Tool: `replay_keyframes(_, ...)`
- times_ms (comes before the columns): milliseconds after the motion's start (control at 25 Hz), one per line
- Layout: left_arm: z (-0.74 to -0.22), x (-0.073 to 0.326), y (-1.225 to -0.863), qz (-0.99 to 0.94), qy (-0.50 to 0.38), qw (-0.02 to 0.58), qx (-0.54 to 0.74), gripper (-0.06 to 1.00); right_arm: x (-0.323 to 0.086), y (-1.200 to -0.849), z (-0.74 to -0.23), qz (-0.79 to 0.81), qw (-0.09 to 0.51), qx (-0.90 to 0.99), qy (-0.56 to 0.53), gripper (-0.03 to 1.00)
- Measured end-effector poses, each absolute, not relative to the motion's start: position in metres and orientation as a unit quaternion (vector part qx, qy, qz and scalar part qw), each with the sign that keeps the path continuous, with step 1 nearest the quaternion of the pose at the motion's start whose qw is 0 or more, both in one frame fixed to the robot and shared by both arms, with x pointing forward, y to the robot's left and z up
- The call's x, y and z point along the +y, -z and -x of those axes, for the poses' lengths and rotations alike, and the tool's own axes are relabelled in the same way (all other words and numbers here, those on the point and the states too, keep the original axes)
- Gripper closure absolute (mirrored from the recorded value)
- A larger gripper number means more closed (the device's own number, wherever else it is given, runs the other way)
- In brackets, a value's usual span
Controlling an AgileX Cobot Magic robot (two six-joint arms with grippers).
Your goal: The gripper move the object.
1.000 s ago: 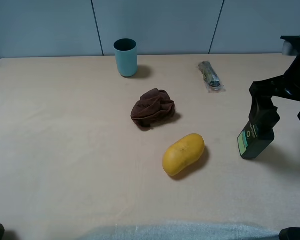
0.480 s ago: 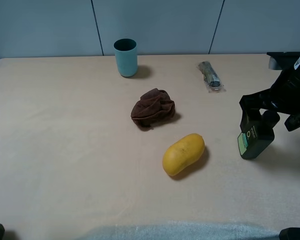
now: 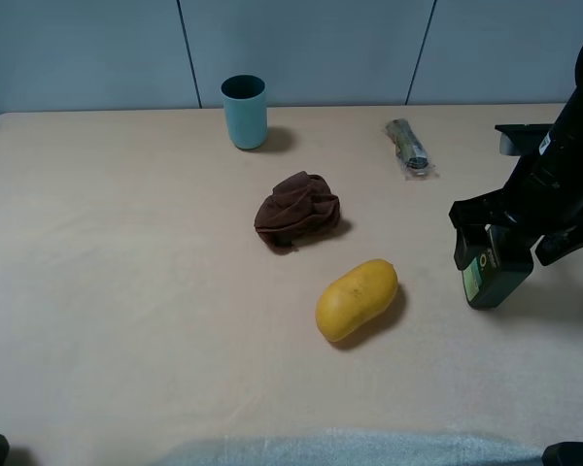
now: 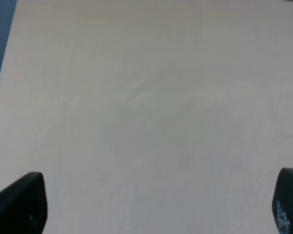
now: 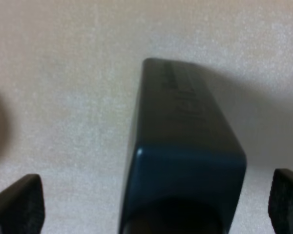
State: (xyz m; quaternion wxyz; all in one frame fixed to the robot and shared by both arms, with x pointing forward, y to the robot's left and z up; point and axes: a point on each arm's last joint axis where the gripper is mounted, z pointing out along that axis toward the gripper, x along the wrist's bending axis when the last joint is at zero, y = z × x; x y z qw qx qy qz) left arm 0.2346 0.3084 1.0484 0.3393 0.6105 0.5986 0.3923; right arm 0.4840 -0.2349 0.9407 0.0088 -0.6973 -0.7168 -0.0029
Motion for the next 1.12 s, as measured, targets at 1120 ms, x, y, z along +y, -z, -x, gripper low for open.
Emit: replay_keyframes(1120,-0.2346,0.3084,-1.0484,-0.611,-0.392,0.339,0.599,0.02,-0.2353,-0.9362,-0.4865,0.694,0.004,-0.72,0.0,0.67)
